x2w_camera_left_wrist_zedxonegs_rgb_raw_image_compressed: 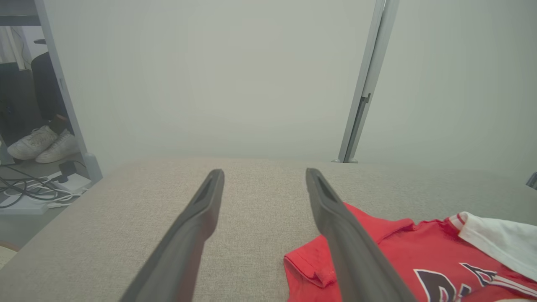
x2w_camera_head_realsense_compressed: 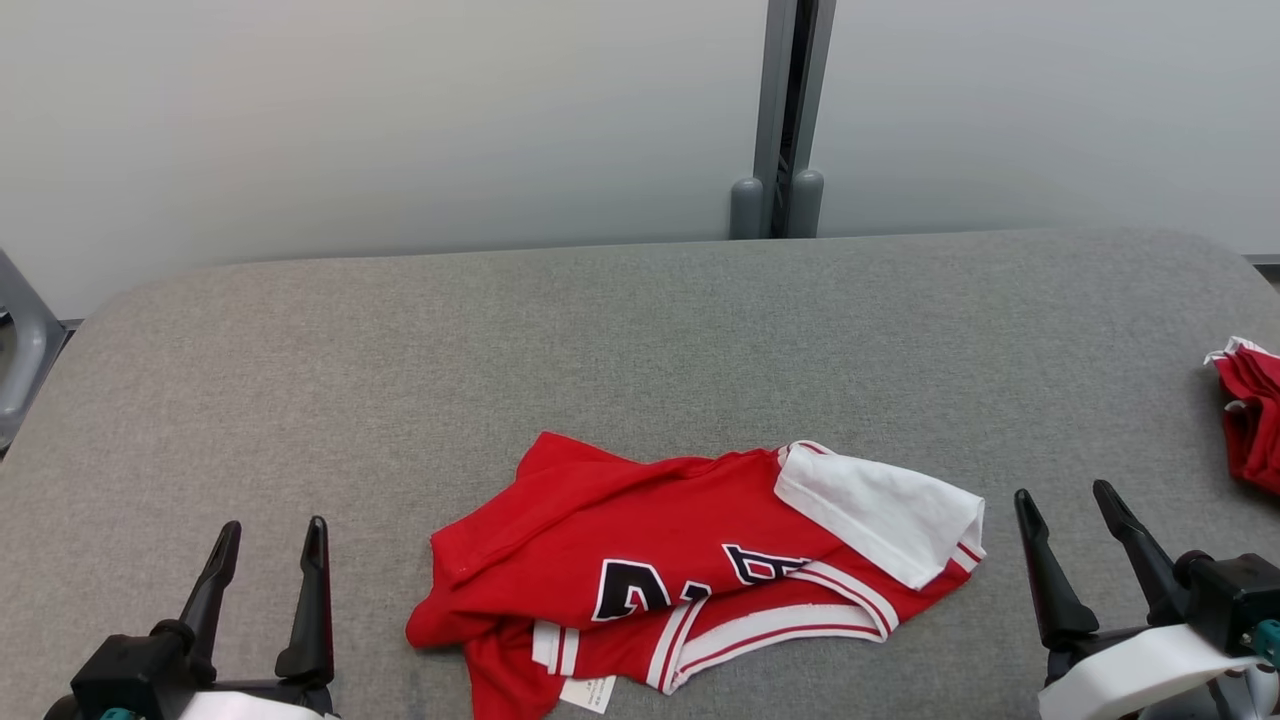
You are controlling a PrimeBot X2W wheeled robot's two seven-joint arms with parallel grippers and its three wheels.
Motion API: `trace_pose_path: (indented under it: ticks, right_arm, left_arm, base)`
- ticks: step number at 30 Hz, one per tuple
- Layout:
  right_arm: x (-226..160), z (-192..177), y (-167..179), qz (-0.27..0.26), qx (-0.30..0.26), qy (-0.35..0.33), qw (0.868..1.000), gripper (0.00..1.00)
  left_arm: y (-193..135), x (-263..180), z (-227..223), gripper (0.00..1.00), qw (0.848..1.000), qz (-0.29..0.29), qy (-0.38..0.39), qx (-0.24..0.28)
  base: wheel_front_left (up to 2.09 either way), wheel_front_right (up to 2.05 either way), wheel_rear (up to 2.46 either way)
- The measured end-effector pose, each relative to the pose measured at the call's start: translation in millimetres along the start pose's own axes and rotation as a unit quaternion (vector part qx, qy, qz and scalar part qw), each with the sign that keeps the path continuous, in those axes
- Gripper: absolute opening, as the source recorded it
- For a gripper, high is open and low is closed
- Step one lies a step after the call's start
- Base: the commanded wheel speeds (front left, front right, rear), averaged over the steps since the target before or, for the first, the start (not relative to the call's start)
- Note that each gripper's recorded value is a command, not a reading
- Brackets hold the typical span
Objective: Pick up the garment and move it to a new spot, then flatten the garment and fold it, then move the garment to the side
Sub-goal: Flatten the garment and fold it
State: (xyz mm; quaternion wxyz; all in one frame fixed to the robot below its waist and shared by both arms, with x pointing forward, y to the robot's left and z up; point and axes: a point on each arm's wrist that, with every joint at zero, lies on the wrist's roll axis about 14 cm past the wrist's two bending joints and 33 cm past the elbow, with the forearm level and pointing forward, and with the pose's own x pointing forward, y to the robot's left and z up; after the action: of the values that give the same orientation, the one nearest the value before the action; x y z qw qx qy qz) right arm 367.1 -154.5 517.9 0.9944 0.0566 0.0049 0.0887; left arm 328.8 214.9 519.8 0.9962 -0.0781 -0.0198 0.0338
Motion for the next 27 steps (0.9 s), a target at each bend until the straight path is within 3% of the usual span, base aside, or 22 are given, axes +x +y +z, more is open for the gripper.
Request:
trace_pose_path:
  ticks: [8,11,20,27]
  right_arm:
    - [1,-1,1,0.002,0.0,0.002,1.0,1.0]
    - [3,-3,3,0.006,0.002,0.007,1.0,1.0]
    - [10,-20,4,0.007,0.011,0.032,0.999,1.0]
    - [10,-30,-5,-0.009,0.017,0.044,0.999,1.0]
  left_arm:
    - [-4,0,0,1.0,1.0,-0.005,0.005,0.002]
    - [-19,9,0,1.0,0.999,-0.033,0.016,-0.002]
    - [-54,15,-77,1.0,0.975,-0.096,0.193,-0.049]
    - [-60,17,-112,1.0,0.959,-0.108,0.255,-0.067]
  base:
    - [0.0,0.0,0.0]
    - [0.0,0.0,0.0]
    - [0.0,0.0,0.0]
    - [0.0,0.0,0.0]
